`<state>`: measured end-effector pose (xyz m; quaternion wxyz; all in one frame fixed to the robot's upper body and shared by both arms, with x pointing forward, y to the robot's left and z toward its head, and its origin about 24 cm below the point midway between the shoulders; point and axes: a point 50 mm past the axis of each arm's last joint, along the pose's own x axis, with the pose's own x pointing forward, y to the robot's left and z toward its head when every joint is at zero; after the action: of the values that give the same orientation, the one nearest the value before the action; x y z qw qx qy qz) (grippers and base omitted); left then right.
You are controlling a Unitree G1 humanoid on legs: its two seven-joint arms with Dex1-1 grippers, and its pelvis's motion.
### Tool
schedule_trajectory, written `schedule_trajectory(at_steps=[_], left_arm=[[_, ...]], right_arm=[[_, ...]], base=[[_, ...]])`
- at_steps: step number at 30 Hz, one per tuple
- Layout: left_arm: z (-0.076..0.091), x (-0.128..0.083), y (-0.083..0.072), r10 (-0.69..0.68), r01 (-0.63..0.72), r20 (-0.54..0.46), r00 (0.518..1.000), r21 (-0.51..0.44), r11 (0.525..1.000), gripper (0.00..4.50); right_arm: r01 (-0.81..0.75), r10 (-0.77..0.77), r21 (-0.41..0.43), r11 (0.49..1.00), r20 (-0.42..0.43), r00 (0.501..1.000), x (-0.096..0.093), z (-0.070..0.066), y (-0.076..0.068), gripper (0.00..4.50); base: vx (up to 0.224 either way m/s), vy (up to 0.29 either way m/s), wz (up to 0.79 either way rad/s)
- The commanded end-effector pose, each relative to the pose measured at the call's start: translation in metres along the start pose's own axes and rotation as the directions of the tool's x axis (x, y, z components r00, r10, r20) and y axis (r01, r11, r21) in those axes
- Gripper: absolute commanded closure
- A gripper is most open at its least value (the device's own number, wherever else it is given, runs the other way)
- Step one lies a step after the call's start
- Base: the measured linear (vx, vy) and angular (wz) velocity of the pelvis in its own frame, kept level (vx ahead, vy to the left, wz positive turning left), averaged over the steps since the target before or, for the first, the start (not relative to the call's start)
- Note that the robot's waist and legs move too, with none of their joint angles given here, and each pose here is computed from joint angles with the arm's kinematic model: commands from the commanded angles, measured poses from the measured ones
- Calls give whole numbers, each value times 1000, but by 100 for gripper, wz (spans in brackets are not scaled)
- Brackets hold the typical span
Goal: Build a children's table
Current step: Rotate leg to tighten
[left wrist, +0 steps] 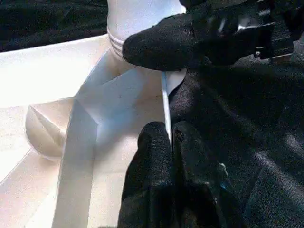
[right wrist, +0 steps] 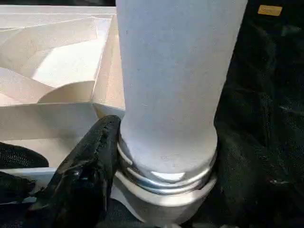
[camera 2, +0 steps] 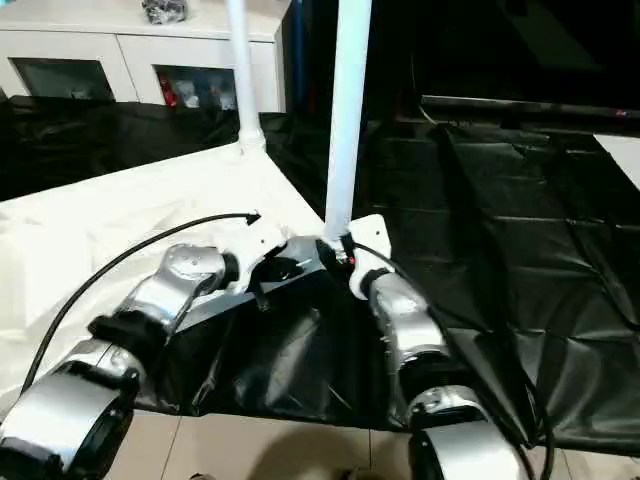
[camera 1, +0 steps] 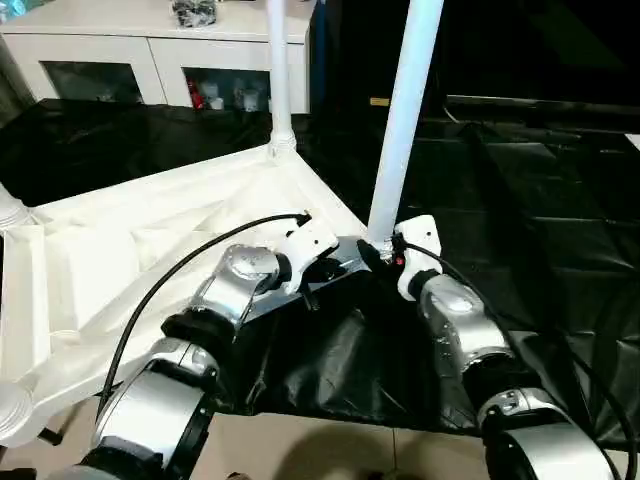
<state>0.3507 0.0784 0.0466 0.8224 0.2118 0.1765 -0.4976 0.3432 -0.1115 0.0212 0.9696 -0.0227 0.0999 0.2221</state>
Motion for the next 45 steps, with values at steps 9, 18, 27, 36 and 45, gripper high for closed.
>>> schedule_trajectory(at_steps=[9,18,27,36,45], left_arm=[[-1,-10,-8,-221,215,44,974,118,970,450],[-10,-37,0,-368,361,39,929,124,924,450],[-19,-56,7,-451,449,-17,892,127,884,450],[-21,-57,4,-475,474,-19,880,126,872,450],[-12,-30,3,-276,273,18,961,94,957,450]], right_arm=[[-274,279,-138,952,18,960,-17,12,-19,64],[-605,604,-191,773,-71,794,-42,16,-25,83],[-738,720,-173,652,-163,674,-47,13,-21,166],[-774,756,-166,611,-167,633,-48,12,-13,183],[-530,528,-84,844,-54,848,-31,0,-7,184]], base=[[0,0,0],[6,-2,1],[0,0,0],[0,0,0],[0,0,0]])
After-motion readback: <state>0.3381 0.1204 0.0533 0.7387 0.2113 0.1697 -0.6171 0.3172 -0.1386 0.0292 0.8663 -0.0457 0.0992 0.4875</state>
